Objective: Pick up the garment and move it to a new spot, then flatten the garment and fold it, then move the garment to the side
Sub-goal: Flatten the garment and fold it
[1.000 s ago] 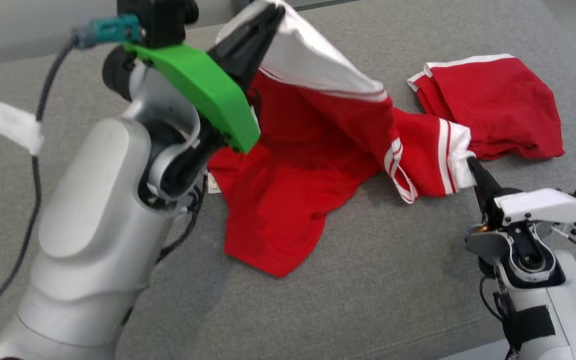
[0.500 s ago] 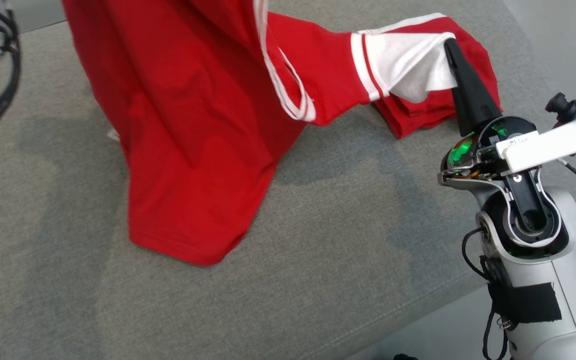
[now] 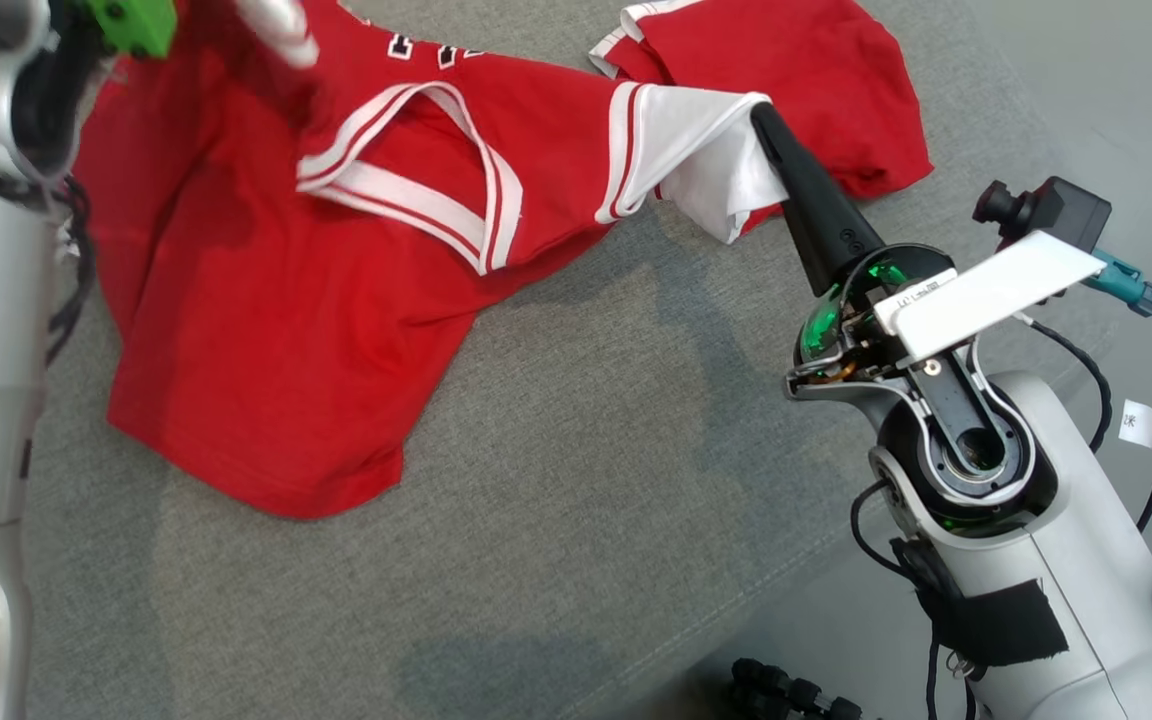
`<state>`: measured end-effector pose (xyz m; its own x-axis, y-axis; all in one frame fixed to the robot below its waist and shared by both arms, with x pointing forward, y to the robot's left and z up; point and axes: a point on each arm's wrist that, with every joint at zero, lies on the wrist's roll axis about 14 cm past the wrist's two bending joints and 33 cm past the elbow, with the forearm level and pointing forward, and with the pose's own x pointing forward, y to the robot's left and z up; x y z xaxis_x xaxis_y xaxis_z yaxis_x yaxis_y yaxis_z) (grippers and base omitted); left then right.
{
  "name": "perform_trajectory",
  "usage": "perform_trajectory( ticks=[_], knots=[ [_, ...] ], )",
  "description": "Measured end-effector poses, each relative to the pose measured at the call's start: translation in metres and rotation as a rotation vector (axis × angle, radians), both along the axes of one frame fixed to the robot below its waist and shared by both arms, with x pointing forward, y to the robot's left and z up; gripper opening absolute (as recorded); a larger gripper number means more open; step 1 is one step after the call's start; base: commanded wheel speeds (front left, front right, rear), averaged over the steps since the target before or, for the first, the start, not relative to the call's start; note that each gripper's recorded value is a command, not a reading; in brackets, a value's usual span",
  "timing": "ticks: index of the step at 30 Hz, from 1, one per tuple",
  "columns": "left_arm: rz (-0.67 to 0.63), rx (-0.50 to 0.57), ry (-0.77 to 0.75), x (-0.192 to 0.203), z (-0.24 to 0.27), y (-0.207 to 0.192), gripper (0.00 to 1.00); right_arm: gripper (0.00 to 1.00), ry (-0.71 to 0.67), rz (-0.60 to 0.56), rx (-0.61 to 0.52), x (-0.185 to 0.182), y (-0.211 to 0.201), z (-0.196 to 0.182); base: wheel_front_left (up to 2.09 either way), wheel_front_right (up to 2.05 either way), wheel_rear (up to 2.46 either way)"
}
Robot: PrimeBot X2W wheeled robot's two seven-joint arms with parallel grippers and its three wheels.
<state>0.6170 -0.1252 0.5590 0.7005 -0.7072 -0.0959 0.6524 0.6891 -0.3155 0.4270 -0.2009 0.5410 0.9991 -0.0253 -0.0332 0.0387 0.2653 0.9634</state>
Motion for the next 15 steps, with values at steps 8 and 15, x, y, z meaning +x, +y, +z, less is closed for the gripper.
perform_trajectory(
  ticks=[8, 15],
  knots=[
    [-0.057, 0.097, 0.055, -0.015, -0.037, 0.007, 1.0, 0.0, 0.034, -0.011, -0.005, 0.005, 0.004, -0.012, 0.0, 0.0, 0.0],
    [-0.036, 0.223, -0.002, -0.026, -0.05, 0.048, 1.0, 0.0, 0.031, -0.131, -0.095, 0.0, -0.032, -0.01, 0.0, 0.0, 0.0]
  ],
)
